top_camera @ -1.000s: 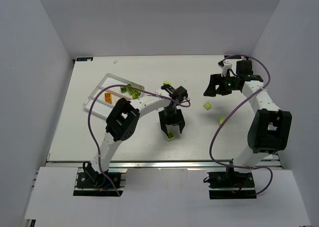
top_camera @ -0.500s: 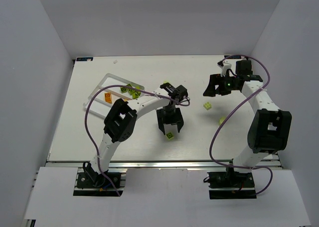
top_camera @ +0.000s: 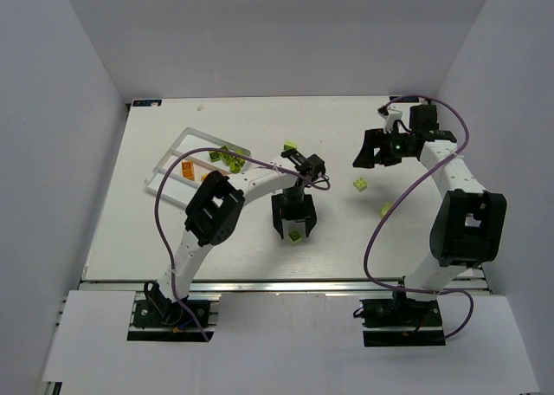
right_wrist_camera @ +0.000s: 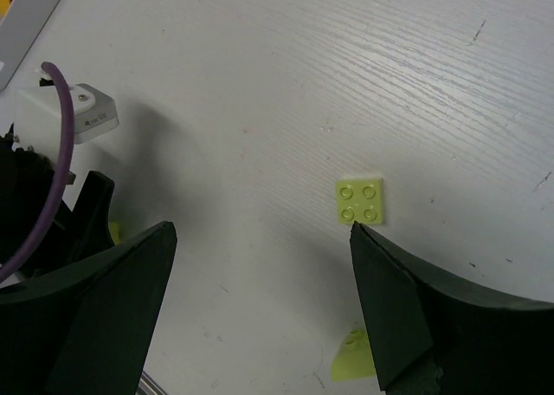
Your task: Sort the legos into containers by color
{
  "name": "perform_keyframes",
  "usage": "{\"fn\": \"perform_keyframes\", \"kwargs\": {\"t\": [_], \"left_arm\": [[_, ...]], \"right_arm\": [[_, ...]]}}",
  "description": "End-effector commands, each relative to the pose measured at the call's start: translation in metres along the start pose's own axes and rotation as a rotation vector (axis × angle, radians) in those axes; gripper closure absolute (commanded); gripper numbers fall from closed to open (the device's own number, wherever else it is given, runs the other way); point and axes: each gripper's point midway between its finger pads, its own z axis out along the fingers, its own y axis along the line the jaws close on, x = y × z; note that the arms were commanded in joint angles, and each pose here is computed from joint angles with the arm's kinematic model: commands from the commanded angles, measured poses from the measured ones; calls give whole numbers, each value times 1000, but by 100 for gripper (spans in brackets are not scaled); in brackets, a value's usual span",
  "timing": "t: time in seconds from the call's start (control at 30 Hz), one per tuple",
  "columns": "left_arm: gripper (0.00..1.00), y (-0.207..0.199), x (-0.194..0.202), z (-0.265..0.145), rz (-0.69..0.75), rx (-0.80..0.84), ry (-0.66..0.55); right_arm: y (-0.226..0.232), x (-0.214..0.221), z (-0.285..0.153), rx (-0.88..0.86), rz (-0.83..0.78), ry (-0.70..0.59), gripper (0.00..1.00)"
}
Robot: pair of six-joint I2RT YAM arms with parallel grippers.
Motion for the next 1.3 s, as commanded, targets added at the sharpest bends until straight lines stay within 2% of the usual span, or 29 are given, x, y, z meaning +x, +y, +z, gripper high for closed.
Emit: {"fn": "perform_keyframes", "kwargs": {"t": [0.0, 0.2, 0.63, 0.77, 0.9, 1.0, 1.03, 1.1, 1.13, 1.17, 1.2, 1.23, 1.27], "left_arm": [[21, -2, 7, 3, 30, 19, 23], [23, -4, 7, 8, 41, 31, 35], [41, -8, 11, 19, 80, 51, 82], [55, -6, 7, 18, 77, 51, 81], [69, -6, -4, 0, 73, 57, 11], [73, 1, -21, -34, 60, 57, -102], [74, 9, -25, -50, 45, 56, -137], [75, 27, -35, -64, 4, 40, -172], [75, 38, -39, -79, -13, 42, -213], [75, 47, -40, -83, -31, 46, -218], [75, 68, -55, -87, -85, 21, -250], [75, 85, -56, -79, -112, -4, -239], [76, 97, -57, -89, -136, 11, -261]], "right_arm": [[2, -13, -9, 2, -28, -41, 14], [0, -12, -9, 4, -20, -38, 14], [-2, -11, -9, 5, -9, -34, 14], [-2, -10, -10, 5, -10, -31, 14], [-1, -10, -11, 1, -18, -30, 15], [9, -5, -13, -42, -58, -21, 23], [16, -1, -14, -83, -89, -14, 32], [28, 10, -12, -143, -115, 4, 46], [35, 16, -11, -181, -138, 17, 62], [40, 21, -10, -198, -150, 28, 70], [44, 27, -8, -213, -155, 42, 83], [46, 30, -8, -217, -164, 48, 88], [45, 33, -8, -217, -178, 53, 90]]}}
